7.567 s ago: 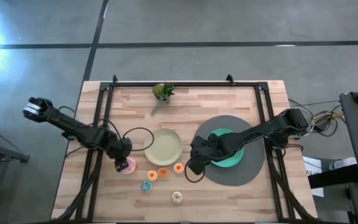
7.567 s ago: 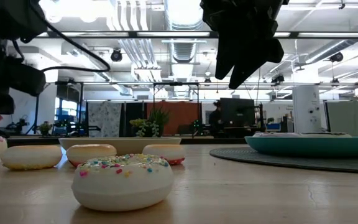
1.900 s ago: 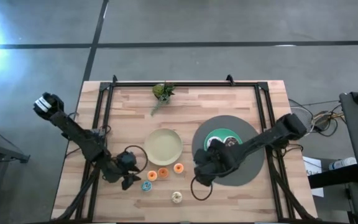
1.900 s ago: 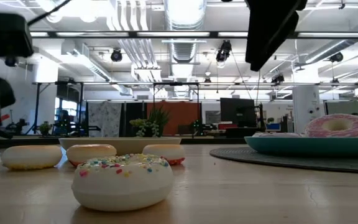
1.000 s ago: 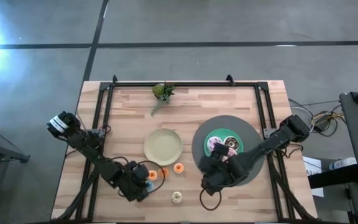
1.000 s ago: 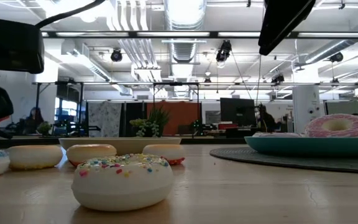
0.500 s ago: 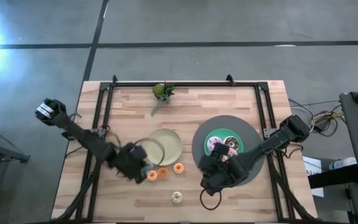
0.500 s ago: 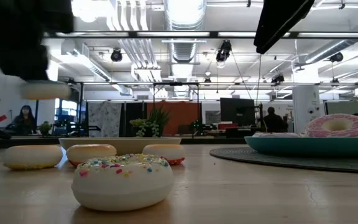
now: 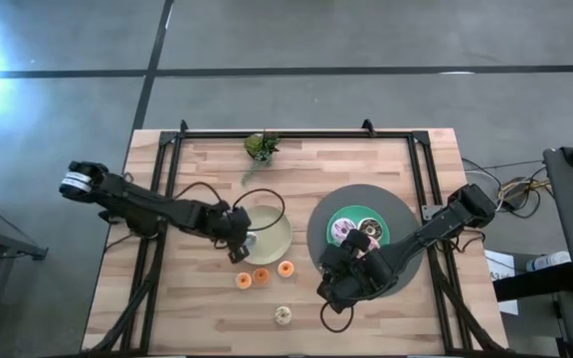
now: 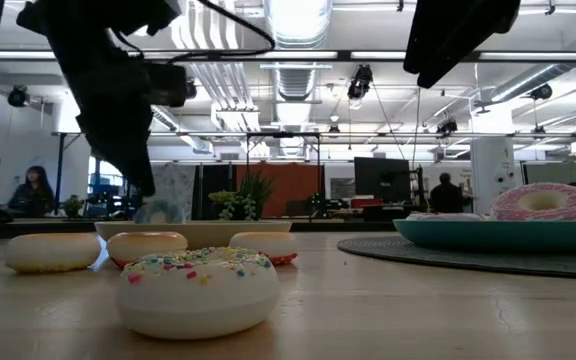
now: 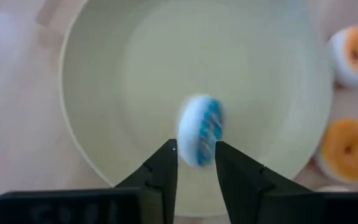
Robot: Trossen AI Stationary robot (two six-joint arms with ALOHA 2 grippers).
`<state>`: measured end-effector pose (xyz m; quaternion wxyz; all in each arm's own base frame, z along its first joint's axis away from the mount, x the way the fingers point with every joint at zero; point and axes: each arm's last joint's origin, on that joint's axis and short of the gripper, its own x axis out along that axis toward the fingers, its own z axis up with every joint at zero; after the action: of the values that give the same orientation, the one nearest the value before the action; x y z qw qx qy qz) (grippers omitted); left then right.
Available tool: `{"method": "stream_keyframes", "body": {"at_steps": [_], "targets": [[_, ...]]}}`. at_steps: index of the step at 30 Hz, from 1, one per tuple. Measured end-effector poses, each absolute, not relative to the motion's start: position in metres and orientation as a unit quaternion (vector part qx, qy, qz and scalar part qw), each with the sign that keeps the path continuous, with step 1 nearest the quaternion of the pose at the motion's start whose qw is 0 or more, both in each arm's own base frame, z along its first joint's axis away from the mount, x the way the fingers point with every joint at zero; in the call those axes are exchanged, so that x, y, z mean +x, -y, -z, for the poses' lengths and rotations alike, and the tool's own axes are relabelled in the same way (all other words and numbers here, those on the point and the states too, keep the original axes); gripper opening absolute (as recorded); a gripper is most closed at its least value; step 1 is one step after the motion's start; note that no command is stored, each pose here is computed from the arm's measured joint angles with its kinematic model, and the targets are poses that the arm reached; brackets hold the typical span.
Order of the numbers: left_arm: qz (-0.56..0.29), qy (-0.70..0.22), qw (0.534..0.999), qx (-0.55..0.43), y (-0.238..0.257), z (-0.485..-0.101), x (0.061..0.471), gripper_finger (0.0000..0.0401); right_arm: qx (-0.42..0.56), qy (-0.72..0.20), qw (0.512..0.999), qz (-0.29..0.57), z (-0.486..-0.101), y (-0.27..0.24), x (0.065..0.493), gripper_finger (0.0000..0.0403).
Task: Pick & Place donuts
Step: Put the small blue donut on the white plate, then put the small yellow donut on the white plate
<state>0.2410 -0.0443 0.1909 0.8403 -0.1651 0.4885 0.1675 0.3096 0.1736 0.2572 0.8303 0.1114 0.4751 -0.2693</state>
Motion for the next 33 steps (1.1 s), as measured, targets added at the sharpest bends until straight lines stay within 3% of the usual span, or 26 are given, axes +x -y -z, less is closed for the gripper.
{"method": "stream_keyframes", "body": {"at_steps": [5, 12, 16, 20, 24, 33], "targets": [[-0.157, -0.512, 0.826, -0.175, 0.047, -0.185, 0.241, 0.0106, 0.111, -0.475, 0.831, 0.269, -0.257, -0.174, 0.310, 0.0219], [-0.155, -0.490, 0.833, -0.203, 0.051, -0.205, 0.228, 0.0112, 0.101, -0.479, 0.832, 0.262, -0.257, -0.174, 0.310, 0.0219], [-0.062, -0.459, 0.857, -0.226, 0.082, -0.225, 0.217, 0.0113, 0.089, -0.485, 0.832, 0.253, -0.257, -0.174, 0.309, 0.0219], [0.026, -0.445, 0.887, -0.119, 0.135, -0.218, 0.200, 0.0113, 0.077, -0.490, 0.833, 0.245, -0.257, -0.174, 0.309, 0.0219], [-0.028, -0.389, 0.921, -0.012, 0.167, -0.207, 0.198, 0.0113, 0.068, -0.491, 0.833, 0.246, -0.257, -0.170, 0.311, 0.0219], [-0.032, -0.443, 0.895, 0.026, 0.195, -0.169, 0.222, 0.0113, 0.053, -0.498, 0.831, 0.242, -0.256, -0.163, 0.315, 0.0219]]}}
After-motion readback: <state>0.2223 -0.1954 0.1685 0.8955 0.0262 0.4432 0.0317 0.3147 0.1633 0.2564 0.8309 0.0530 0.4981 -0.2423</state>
